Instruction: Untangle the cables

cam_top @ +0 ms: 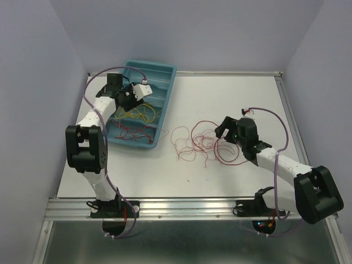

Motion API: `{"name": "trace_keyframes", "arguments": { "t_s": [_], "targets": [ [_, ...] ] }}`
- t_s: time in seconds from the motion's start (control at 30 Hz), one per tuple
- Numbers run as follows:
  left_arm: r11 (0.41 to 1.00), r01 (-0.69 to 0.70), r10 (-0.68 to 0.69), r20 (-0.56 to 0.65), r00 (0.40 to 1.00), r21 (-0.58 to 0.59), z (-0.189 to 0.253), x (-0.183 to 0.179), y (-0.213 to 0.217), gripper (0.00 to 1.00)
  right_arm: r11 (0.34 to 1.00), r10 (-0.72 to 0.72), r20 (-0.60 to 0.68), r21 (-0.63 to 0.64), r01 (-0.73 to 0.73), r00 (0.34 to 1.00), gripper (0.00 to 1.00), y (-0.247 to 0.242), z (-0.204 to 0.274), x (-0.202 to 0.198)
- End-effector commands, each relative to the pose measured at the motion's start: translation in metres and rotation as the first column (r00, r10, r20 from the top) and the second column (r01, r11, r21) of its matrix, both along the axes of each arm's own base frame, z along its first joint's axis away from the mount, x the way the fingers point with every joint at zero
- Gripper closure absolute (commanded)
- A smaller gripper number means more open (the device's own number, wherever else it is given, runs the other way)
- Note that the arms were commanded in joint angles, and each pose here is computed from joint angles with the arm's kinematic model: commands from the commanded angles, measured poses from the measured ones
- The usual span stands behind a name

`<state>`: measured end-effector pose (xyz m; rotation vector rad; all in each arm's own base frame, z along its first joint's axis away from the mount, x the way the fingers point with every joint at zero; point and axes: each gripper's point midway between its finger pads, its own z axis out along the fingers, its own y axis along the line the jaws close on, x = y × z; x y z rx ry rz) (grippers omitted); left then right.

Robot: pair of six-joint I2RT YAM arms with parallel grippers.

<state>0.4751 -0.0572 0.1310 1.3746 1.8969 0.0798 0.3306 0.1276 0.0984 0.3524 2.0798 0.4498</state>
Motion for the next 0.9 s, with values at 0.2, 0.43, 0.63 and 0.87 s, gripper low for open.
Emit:
{"name": "trace_keyframes", "arguments": {
  "t_s": [0.2,0.43,0.63,0.87],
  "targets": [
    [0.993,0.090,-0.081,0.122,0.989,-0.071,0.087,-0.036,-0.026,0.36,0.990,0.134,-0.005,0.055,-0.133,0.991,0.17,0.035,0.010,0.021],
    [0.954,0.207,-0.169,0.183,0.968,-0.216,0.126,-0.070,-0.111,0.34,0.985,0.172,-0.051,0.031,-0.170,0.984,0.24,0.040,-0.009,0.024],
    [0.839,0.351,-0.314,0.158,0.936,-0.415,0.145,-0.102,-0.207,0.29,0.977,0.210,-0.037,0.038,-0.209,0.977,0.46,0.049,-0.008,0.029],
    [0.811,0.356,-0.365,0.074,0.928,-0.464,0.104,-0.106,-0.317,0.29,0.973,0.220,0.077,0.049,-0.224,0.973,0.90,0.046,0.021,0.019]
  ]
}}
